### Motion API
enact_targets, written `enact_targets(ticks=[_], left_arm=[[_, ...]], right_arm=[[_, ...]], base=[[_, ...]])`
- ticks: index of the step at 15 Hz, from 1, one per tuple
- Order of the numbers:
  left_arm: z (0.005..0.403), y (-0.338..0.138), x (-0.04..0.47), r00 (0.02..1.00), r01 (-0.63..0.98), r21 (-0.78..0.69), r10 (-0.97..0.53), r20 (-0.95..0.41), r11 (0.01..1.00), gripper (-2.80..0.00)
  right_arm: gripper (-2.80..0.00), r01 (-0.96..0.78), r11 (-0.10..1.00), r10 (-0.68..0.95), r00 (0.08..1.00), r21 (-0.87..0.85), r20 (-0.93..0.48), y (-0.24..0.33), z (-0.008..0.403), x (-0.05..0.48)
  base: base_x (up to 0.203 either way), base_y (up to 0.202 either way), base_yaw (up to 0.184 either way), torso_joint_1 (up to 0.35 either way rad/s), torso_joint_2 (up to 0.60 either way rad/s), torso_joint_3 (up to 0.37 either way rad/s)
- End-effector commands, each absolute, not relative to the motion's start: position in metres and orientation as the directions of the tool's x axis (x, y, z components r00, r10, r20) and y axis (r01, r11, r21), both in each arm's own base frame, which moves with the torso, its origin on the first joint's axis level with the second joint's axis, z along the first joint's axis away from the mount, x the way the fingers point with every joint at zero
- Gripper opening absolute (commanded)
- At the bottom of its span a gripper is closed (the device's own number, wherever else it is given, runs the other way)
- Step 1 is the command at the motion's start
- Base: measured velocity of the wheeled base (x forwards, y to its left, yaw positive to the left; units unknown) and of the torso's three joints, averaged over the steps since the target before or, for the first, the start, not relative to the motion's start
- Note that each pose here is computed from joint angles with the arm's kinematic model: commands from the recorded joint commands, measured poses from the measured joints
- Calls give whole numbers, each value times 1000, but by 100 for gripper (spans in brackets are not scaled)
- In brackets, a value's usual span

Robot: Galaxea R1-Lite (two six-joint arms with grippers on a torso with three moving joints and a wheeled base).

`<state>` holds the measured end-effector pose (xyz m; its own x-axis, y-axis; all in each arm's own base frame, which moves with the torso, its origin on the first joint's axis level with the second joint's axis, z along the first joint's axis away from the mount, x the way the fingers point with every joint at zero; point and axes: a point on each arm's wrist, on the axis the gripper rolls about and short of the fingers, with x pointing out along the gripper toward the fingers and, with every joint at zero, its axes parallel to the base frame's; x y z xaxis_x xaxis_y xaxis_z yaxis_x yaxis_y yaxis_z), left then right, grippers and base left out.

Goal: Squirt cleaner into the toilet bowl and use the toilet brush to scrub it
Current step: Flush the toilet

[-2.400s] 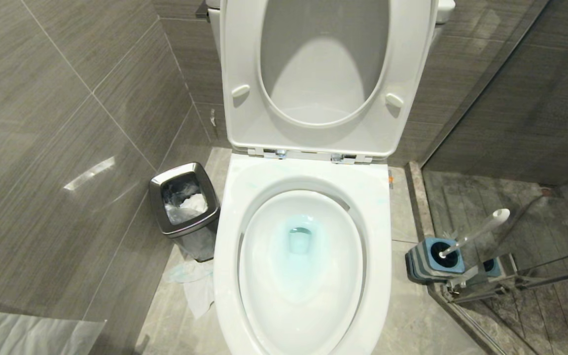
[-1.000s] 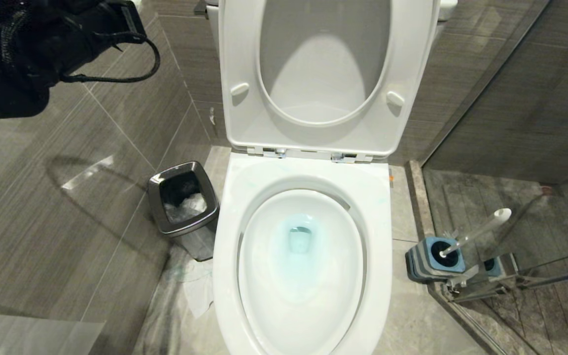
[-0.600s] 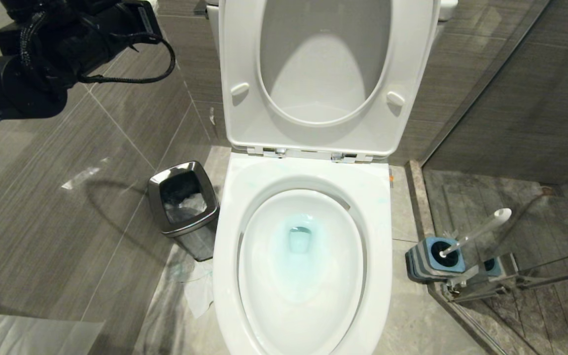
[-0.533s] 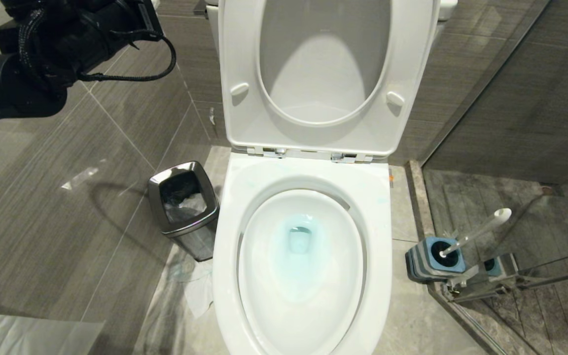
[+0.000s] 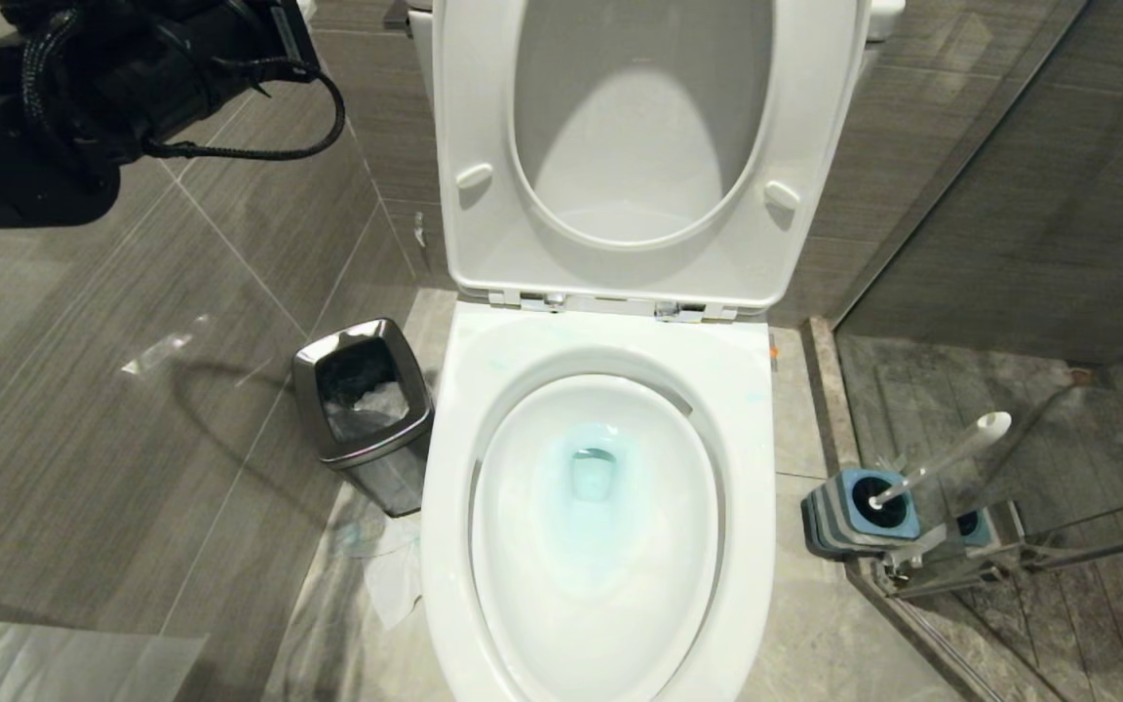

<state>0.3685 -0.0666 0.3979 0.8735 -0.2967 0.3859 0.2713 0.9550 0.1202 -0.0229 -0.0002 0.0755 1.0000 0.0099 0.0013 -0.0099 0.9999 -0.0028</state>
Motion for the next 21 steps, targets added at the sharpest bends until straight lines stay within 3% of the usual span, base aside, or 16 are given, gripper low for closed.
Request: enact_targets(ticks=[1, 7, 21], left_arm=[[402, -70, 360, 875, 294, 128, -320, 362, 947, -280], [403, -73, 349, 909, 236, 256, -306, 282, 937, -280], [422, -74, 326, 917, 146, 228, -219, 334, 963, -280]], right_arm=[[-280, -11, 1000, 11, 1000, -3, -1, 0, 75, -23], [-280, -11, 1000, 11, 1000, -3, -3, 0, 75, -23], [-280, -11, 1000, 11, 1000, -3, -2, 0, 75, -23]], base=[[0, 0, 0, 0, 0, 0], [0, 0, 0, 0, 0, 0], [0, 0, 0, 1, 1, -49]])
